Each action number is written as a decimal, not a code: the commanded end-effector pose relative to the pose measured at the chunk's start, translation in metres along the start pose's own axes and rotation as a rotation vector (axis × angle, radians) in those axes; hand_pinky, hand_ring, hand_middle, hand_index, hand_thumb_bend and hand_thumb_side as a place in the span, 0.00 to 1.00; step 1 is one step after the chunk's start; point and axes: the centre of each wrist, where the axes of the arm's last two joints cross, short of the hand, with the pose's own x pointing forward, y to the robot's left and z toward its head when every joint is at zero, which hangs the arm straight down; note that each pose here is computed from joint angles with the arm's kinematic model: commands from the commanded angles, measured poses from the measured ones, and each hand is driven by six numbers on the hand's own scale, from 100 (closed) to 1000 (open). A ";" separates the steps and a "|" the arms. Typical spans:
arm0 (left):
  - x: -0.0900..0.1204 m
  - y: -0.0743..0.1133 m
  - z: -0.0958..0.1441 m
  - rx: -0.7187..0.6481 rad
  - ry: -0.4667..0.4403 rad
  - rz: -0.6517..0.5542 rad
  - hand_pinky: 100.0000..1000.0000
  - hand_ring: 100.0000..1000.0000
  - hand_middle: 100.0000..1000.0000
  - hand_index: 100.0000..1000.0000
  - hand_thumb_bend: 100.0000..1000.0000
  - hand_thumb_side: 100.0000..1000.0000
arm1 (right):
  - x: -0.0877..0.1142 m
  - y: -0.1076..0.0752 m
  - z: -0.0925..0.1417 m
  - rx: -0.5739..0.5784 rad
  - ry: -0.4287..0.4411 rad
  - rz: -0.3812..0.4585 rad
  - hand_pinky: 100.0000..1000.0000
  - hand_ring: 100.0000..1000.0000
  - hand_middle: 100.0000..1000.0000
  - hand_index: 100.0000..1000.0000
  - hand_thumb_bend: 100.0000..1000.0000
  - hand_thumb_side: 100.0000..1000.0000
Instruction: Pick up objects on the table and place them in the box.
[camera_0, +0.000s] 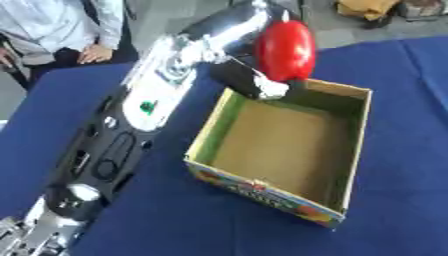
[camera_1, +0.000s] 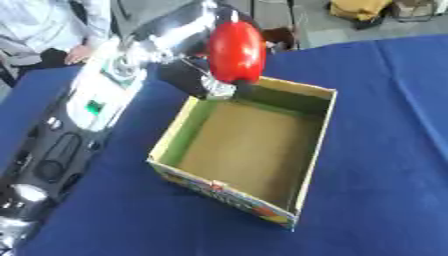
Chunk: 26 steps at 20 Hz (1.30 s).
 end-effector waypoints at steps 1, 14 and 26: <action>0.000 -0.008 -0.008 -0.016 0.015 -0.030 0.00 0.57 0.58 0.76 0.00 0.37 | 0.003 0.001 -0.008 0.012 -0.028 -0.001 0.75 0.83 0.60 0.77 0.00 0.91; -0.017 -0.064 -0.016 -0.212 0.090 -0.020 0.02 0.58 0.58 0.76 0.00 0.42 | 0.003 0.003 -0.007 0.015 -0.017 -0.003 0.76 0.83 0.59 0.77 0.00 0.92; -0.021 -0.077 -0.017 -0.320 0.085 -0.039 0.27 0.79 0.72 0.91 0.11 0.67 | 0.003 0.006 -0.006 0.013 -0.012 -0.007 0.76 0.84 0.59 0.77 0.00 0.93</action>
